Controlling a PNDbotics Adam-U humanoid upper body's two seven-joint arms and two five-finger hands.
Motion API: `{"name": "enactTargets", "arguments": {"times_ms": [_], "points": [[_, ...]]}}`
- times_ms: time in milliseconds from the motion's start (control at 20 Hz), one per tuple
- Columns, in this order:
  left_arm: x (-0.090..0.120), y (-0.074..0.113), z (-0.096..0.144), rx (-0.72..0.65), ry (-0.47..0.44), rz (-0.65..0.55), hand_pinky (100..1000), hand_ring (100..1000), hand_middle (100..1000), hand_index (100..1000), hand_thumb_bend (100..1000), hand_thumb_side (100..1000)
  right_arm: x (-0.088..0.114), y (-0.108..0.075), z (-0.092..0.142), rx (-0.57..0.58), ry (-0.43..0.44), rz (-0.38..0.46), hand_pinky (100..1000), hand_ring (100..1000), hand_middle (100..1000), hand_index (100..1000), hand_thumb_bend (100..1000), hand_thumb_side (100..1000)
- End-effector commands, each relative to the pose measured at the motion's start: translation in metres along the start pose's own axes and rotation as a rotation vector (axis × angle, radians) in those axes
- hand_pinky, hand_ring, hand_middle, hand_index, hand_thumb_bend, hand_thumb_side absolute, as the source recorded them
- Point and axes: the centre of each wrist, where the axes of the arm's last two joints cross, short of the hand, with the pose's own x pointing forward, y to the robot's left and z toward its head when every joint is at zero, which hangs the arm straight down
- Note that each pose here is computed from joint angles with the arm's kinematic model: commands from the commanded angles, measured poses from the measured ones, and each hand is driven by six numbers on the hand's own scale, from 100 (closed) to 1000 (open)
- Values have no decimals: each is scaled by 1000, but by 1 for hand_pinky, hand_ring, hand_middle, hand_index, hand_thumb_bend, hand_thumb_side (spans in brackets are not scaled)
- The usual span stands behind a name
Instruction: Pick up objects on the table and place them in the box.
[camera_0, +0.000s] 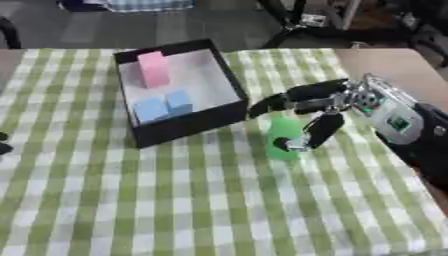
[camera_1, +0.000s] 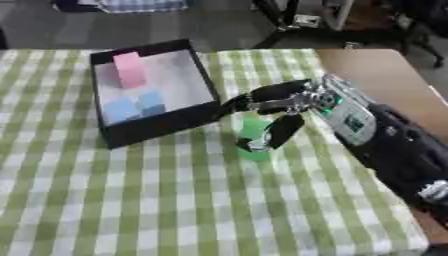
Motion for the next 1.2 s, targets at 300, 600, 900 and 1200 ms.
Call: {"name": "enactTargets", "arguments": {"times_ms": [300,600,900,1200], "points": [[5,6,-2,3,-17,-22,668,537,550,886,100,1000,-13,-1,4,199,-34,173,952,982,1000,1000,187,639],[4,6,-1,3,-15,-20,669,537,550,886,100,1000,-20,5,3,230,-2,178,942,972,1000,1000,182,606],[3,5,-1,3,-12,-18,669,537,551,887,100,1000,-29,10,5,236,40,164,901,918,1000,1000,126,484],[3,5,0,4,-10,-16,670,537,551,887,100,1000,-36,14,7,197,65,162,791,698,945,1000,100,310]]}}
